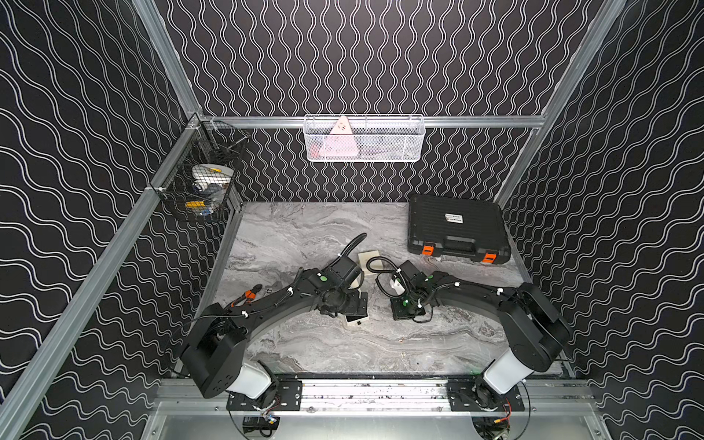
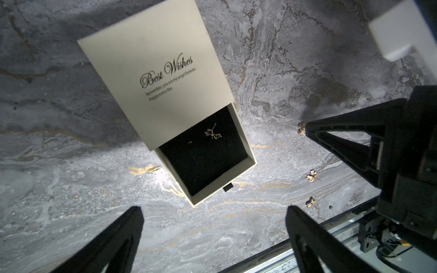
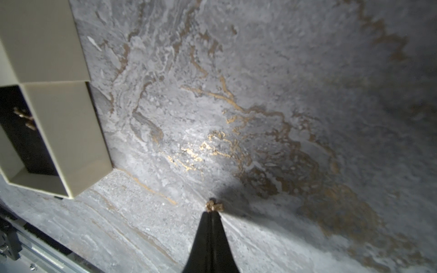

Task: Place the earrings into the drawer-style jewelry box
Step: Pick up the earring from the center of the board.

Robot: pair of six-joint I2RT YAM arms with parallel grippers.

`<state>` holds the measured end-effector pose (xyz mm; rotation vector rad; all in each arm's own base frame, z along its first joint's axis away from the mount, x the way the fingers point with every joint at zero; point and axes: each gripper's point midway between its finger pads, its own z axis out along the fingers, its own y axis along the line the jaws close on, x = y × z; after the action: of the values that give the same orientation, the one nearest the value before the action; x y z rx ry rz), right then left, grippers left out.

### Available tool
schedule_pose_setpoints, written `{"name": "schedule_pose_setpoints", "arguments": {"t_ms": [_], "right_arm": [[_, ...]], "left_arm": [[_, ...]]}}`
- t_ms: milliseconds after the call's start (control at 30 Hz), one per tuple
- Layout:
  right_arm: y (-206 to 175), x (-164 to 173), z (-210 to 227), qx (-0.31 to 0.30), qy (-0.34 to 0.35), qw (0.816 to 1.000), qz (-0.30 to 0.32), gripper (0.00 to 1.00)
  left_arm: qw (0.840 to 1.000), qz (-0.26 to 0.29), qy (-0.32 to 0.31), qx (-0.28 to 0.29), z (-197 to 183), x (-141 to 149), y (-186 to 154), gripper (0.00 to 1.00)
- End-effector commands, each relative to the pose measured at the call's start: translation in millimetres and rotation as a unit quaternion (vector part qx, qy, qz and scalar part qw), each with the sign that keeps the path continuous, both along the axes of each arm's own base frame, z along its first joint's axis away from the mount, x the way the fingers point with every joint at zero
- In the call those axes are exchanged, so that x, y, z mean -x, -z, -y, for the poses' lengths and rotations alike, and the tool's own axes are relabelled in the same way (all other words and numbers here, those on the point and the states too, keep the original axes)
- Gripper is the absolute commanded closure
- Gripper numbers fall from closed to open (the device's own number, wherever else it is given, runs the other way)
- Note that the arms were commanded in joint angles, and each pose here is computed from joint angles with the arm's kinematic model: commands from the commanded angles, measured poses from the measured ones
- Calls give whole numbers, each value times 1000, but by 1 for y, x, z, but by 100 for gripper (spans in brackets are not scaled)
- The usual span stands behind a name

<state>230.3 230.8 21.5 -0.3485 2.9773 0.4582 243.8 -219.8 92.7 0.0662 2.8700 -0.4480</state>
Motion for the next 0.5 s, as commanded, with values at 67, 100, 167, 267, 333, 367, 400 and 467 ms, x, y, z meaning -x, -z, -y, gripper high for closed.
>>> {"name": "schedule_pose_setpoints", "arguments": {"t_ms": [67,100,167,267,333,367,400,467], "right_arm": [[-7,-3,-3,-19,10,1000,1,100],[-11,-4,-4,-26,11,1000,2,100],[-20,-4,-7,-48,14,999,0,100],[-40,-5,-13,-113,22,993,-13,100],[-58,-6,-18,-169,26,985,-22,100],[-68,-6,-21,-196,27,980,-25,100],[-79,-6,-23,-222,26,974,-26,100],[-99,-6,-27,-263,23,964,-26,100]], "left_arm": [[999,32,10,-8,-3,-8,-6,1],[999,39,14,-10,-3,-10,-8,1],[998,58,20,-16,-5,-14,-13,1],[994,105,31,-25,-11,-22,-27,1],[989,141,43,-16,-12,-24,-40,1],[984,169,55,-11,-11,-27,-48,1],[979,194,65,0,-10,-27,-56,1],[966,241,93,28,-6,-24,-72,1]]}}
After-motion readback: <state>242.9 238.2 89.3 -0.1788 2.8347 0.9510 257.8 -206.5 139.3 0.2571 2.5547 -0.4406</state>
